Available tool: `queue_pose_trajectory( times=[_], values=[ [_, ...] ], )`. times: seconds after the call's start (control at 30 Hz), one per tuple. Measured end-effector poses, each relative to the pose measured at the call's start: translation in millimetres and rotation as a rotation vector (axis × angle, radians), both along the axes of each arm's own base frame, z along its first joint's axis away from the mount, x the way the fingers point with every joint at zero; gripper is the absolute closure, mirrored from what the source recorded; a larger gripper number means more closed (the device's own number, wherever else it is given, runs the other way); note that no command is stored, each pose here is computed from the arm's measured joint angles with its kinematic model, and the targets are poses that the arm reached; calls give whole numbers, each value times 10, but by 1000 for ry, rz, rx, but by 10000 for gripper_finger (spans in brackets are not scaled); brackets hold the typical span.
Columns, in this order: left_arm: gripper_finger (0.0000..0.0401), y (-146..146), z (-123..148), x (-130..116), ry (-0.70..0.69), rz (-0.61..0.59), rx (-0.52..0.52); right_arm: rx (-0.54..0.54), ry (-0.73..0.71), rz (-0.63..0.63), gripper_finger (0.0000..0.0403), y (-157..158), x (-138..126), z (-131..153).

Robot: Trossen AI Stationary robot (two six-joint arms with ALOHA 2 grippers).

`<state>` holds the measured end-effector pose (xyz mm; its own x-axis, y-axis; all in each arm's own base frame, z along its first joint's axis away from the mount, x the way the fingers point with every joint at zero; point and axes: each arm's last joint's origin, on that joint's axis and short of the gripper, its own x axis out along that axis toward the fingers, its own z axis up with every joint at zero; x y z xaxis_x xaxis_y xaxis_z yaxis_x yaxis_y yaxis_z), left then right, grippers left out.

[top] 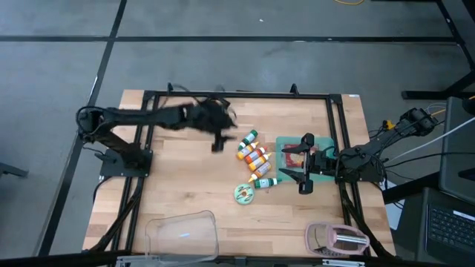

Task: Pick & Place Food Item
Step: Put the blue donut into the black bin

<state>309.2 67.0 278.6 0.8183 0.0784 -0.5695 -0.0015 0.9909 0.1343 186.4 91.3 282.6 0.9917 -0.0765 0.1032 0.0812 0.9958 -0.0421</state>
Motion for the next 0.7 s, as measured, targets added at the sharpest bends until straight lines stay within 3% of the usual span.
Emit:
queue_pose_trajectory(
  times=[0.17,0.3,0.5,0.7],
  values=[
    [192,-592,-239,191,88,-74,-47,2,0,0,108,0,0,0],
    [192,-928,-456,308,132,-65,-59,5,-3,19,108,6,0,2],
    [191,-1220,-861,442,225,-57,-107,9,-9,23,108,6,0,8],
    [191,-1353,-1157,619,188,-72,-173,15,-9,24,108,6,0,8]
  ],
)
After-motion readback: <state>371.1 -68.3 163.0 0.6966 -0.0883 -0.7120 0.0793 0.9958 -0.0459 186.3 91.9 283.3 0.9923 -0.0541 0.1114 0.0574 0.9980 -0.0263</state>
